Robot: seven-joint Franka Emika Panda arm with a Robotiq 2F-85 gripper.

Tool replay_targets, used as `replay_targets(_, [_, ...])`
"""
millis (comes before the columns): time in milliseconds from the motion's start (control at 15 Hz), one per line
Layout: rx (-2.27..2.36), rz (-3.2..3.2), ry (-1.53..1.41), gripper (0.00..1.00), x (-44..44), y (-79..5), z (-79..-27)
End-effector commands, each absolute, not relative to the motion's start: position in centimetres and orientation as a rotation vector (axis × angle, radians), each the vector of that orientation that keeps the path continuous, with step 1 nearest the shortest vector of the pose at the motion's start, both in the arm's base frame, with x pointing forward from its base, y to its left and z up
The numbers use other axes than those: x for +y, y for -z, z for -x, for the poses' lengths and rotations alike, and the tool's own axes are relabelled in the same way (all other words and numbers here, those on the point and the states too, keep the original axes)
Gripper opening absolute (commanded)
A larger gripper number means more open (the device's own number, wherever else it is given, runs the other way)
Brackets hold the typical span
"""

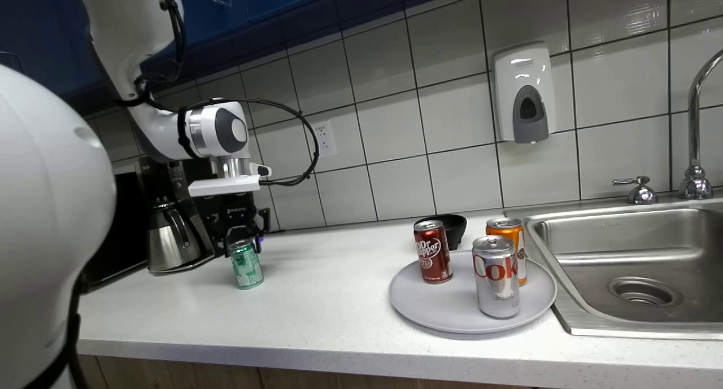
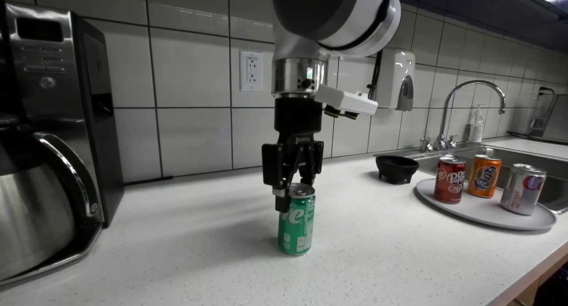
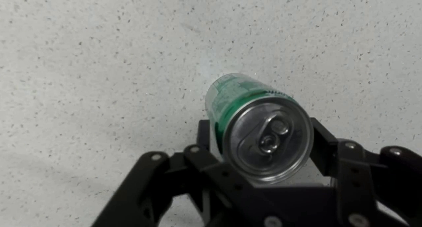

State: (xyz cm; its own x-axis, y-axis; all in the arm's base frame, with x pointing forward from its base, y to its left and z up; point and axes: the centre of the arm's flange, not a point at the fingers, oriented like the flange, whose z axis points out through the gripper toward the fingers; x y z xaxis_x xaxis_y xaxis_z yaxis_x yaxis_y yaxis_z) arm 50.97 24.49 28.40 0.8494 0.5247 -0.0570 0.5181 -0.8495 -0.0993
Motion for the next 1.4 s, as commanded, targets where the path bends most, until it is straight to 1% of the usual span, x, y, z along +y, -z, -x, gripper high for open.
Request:
replay_targets(0, [-0.863, 2.926, -0.150, 0.42, 24.6, -28.9, -51.7])
replay_targets(67, [-0.863, 2.927, -0.149, 0.40, 24.6, -29.0, -51.7])
replay_targets(800, [-0.799, 2.974, -0.036, 0.40, 22.7, -33.1, -51.3])
replay_targets(1333, [-0.690, 3.017, 0.039, 0.40, 19.0, -35.8, -49.2])
